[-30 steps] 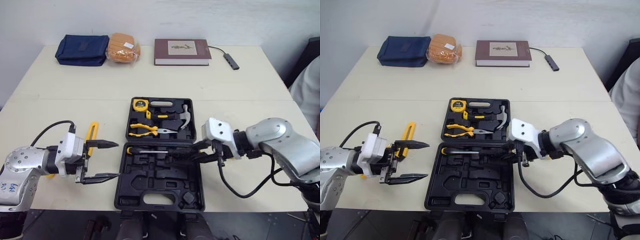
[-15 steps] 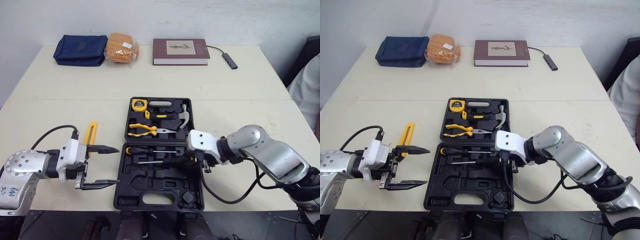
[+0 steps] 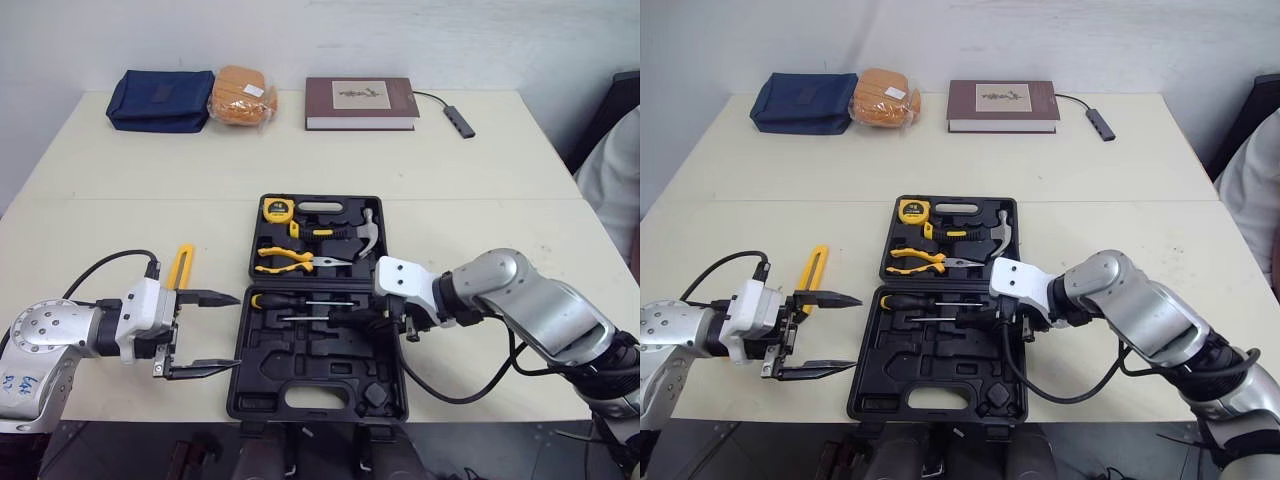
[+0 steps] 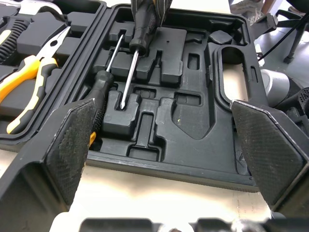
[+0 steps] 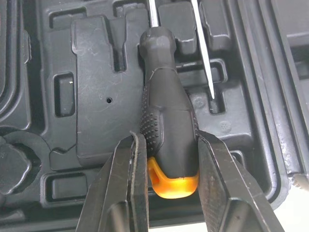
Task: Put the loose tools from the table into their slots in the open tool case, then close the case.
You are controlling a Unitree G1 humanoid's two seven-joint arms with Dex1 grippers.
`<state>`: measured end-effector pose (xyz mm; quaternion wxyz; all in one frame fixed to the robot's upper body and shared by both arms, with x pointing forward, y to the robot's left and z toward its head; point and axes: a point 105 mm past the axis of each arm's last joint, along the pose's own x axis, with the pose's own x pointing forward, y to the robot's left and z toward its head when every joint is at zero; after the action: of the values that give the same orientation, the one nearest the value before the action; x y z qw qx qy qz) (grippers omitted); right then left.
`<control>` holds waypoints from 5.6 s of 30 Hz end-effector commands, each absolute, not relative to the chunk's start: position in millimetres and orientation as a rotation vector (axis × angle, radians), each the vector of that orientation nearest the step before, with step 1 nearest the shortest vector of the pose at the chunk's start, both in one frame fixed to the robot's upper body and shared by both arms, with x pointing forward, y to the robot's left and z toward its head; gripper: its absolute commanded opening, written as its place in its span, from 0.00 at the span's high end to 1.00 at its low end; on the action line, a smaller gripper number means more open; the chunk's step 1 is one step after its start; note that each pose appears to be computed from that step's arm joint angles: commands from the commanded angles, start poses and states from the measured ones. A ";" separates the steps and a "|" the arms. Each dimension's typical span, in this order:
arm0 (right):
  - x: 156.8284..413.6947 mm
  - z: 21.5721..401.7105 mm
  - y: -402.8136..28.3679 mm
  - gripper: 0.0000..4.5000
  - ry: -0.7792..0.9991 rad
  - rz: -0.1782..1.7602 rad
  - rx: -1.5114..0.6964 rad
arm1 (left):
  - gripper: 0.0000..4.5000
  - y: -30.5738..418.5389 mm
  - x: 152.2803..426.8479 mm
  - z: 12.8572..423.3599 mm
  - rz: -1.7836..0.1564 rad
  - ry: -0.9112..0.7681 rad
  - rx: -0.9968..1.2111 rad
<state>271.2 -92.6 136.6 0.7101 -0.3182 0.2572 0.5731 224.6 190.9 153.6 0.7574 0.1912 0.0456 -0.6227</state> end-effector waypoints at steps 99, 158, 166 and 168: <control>291.8 154.3 -104.4 0.99 -0.052 1.376 -0.424 | 0.00 193.4 242.1 160.4 -1.171 0.001 0.341; 256.2 192.2 -284.2 0.01 -0.325 0.686 -0.360 | 0.00 363.2 201.8 134.0 -0.337 0.127 0.042; 250.4 206.5 -221.5 0.01 -0.382 0.927 -0.396 | 0.00 368.5 203.5 120.3 -0.278 0.161 0.025; 245.3 211.5 -195.6 0.01 -0.408 1.022 -0.383 | 0.00 376.2 204.6 114.6 -0.225 0.187 -0.025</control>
<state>253.4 -215.4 197.1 0.8581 -0.1808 -0.1610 0.4528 205.1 368.1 113.3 0.9866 -0.0062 0.0921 -0.1345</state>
